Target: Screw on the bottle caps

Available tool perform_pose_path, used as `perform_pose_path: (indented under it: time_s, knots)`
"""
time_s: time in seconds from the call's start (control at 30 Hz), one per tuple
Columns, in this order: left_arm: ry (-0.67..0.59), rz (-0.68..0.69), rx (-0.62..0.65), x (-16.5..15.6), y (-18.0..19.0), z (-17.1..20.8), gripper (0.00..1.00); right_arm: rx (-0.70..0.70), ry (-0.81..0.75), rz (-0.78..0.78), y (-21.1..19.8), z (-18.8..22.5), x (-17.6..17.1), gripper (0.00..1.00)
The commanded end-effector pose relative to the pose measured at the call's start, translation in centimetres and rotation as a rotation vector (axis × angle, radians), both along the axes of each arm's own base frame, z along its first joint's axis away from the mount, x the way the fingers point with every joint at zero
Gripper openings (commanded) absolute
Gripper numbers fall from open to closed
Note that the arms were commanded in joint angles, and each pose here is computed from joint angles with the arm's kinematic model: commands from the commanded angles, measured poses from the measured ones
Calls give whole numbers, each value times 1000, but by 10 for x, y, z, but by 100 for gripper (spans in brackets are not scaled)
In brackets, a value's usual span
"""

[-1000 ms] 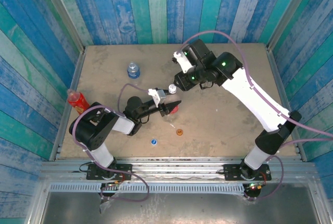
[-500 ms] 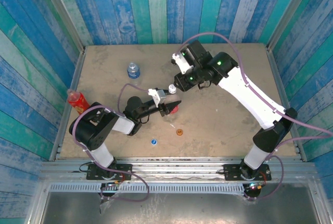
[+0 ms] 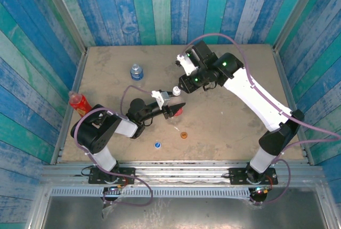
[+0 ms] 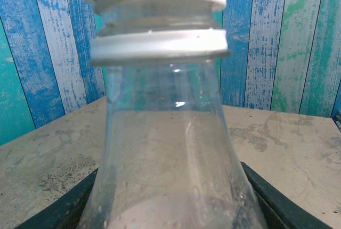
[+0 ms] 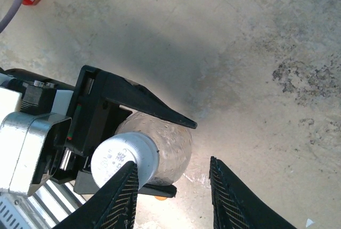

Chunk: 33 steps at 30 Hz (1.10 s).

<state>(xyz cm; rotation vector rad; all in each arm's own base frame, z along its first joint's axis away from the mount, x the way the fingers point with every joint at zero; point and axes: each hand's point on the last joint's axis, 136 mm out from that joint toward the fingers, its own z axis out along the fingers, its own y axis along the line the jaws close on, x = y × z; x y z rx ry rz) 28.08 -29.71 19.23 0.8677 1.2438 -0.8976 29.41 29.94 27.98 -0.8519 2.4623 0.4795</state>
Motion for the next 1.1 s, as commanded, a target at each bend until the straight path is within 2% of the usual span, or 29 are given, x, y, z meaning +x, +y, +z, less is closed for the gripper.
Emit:
perform_pose_path:
  time_s: [0.0, 0.23, 0.5, 1.07]
  knots:
    - [-1, -9, 15, -3, 0, 1, 56, 13, 18, 12, 6, 1, 0, 39]
    - [-1, -11, 18, -3, 0, 1, 56, -33, 75, 27, 8, -26, -1, 39]
    - [-2, -9, 18, -3, 0, 2, 56, -66, 146, 35, -1, -48, -16, 31]
    - [42, 9, 2, 3, 0, 2, 56, 131, 292, 53, 3, -44, -40, 21]
